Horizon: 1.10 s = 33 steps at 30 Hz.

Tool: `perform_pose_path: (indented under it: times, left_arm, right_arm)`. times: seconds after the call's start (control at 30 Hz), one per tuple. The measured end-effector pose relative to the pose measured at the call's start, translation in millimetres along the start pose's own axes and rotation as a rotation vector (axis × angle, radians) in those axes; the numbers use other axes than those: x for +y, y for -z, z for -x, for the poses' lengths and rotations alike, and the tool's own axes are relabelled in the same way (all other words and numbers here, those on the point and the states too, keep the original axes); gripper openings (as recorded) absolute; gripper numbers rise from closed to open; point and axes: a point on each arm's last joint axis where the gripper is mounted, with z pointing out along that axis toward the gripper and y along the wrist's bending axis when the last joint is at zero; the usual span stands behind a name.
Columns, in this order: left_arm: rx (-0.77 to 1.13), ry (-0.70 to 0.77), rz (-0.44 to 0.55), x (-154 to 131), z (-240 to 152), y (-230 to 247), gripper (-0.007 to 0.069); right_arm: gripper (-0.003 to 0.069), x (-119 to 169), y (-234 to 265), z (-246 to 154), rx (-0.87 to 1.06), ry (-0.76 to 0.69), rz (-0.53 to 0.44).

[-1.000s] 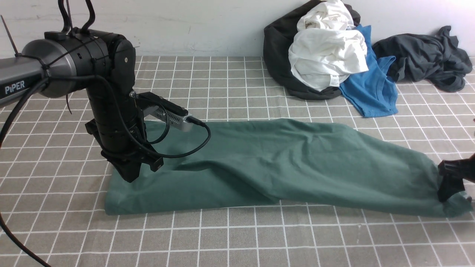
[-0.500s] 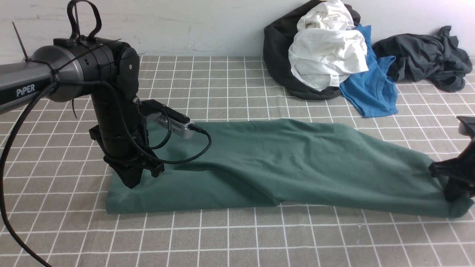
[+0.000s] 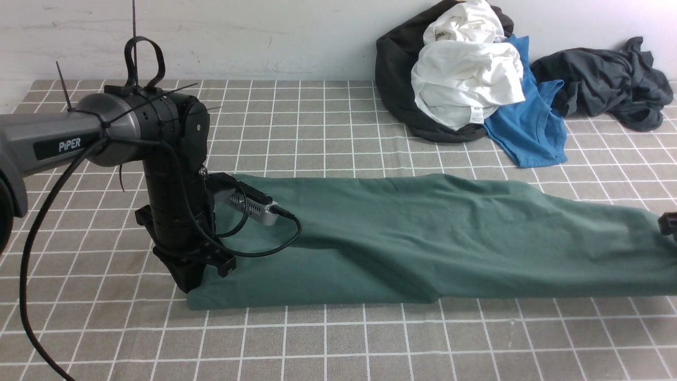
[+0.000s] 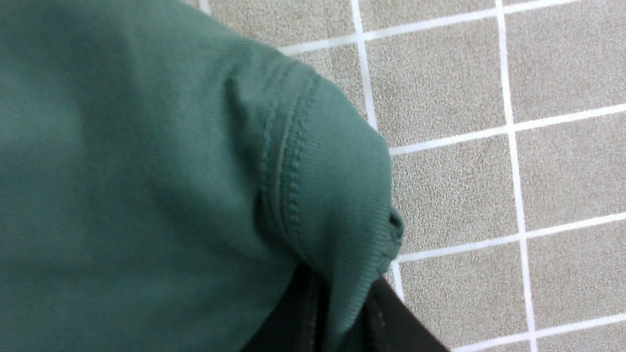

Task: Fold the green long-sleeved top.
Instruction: Use the right arm to clamp the right edge of the fabric, then use the right arm to drag the right edge of the fabric to the left and folds it over the left edge

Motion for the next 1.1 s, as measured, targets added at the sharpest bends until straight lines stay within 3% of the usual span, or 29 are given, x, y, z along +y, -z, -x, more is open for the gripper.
perform_pose_path:
  times: [0.17,0.37,0.53,0.7,0.8,0.93,0.97,1.0,1.1]
  left_arm:
    - [-0.023,0.007,-0.011,-2.2,-0.9,7.0,-0.0008]
    - [-0.191,0.015,-0.052,-16.1,-13.1,60.6,-0.0008]
    - [-0.231,-0.003,-0.053,-19.3,-17.5,73.7,-0.0008]
    - [-0.239,-0.011,-0.05,-19.8,-18.7,76.6,-0.0008]
    - [-0.274,-0.025,0.013,-19.8,-30.4,96.1,-0.0008]
    - [-0.386,0.016,0.116,-16.7,-62.2,143.1,-0.0008]
    - [-0.392,0.021,0.121,-16.4,-64.3,145.7,-0.0008]
    - [-0.444,0.052,0.155,-13.2,-82.3,165.3,-0.0008]
    - [-0.522,0.114,0.196,-8.4,-112.0,192.2,-0.0008]
  right_arm:
    - [0.0058,-0.9,7.7,9.6,-0.038,-0.011,0.004]
    - [0.0058,-0.9,25.2,23.6,-0.057,-0.003,0.009]
    - [0.0058,20.9,66.8,39.3,-0.118,0.089,0.015]
    - [0.0058,75.0,137.4,53.1,-0.299,0.24,0.047]
    - [0.0058,139.1,187.4,54.2,-0.434,0.41,0.113]
    - [0.0058,210.1,213.0,47.3,-0.515,0.576,0.204]
    - [0.0058,213.6,213.7,46.8,-0.518,0.583,0.21]
    - [0.0058,242.8,213.4,43.9,-0.526,0.637,0.255]
    - [0.0058,290.2,209.2,36.5,-0.534,0.706,0.346]
